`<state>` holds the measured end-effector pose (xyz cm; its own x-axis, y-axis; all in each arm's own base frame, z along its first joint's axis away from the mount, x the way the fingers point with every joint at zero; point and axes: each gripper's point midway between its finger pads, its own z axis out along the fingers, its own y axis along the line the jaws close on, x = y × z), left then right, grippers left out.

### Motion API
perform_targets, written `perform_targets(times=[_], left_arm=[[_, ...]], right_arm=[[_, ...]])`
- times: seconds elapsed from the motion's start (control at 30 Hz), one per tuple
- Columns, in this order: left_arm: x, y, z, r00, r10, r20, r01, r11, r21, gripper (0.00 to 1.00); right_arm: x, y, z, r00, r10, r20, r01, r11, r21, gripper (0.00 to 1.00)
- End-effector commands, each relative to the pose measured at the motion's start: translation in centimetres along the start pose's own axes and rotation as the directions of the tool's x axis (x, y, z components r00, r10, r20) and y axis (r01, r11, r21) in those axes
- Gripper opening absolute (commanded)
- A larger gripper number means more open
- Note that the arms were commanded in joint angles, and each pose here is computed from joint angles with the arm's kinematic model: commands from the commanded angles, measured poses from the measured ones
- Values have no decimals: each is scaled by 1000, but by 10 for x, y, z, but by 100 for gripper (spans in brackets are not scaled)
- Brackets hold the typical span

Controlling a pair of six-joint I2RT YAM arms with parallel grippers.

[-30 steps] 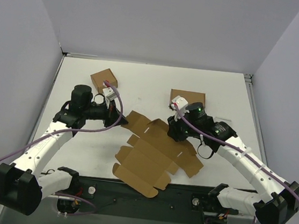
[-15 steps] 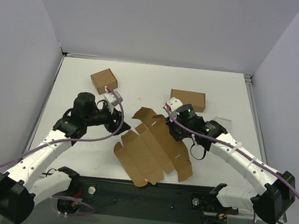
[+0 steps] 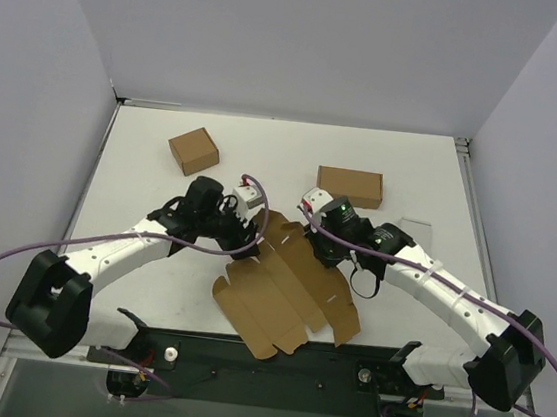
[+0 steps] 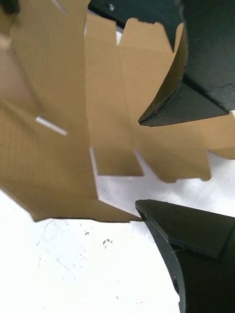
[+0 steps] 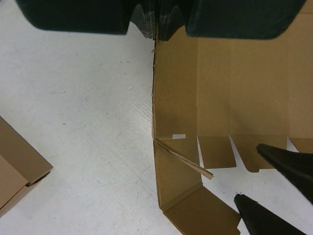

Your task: Fold the paper box

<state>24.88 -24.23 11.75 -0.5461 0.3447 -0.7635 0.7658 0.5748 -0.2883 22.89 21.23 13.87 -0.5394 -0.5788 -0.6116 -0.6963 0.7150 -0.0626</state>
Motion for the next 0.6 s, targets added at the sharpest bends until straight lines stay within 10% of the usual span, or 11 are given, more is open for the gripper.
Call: perform_targets(times=[0.0,0.57], left_arm=[[-35,10,16,997,31,72,-30,999,-25,70],[6,26,56,992,6,-125,-25,988,-152,66]], right_arm=[[-5,-7,1,1000,-19,-21,21,996,82,0],[3,-20,24,1000,8,-11,-4,950,311,0]])
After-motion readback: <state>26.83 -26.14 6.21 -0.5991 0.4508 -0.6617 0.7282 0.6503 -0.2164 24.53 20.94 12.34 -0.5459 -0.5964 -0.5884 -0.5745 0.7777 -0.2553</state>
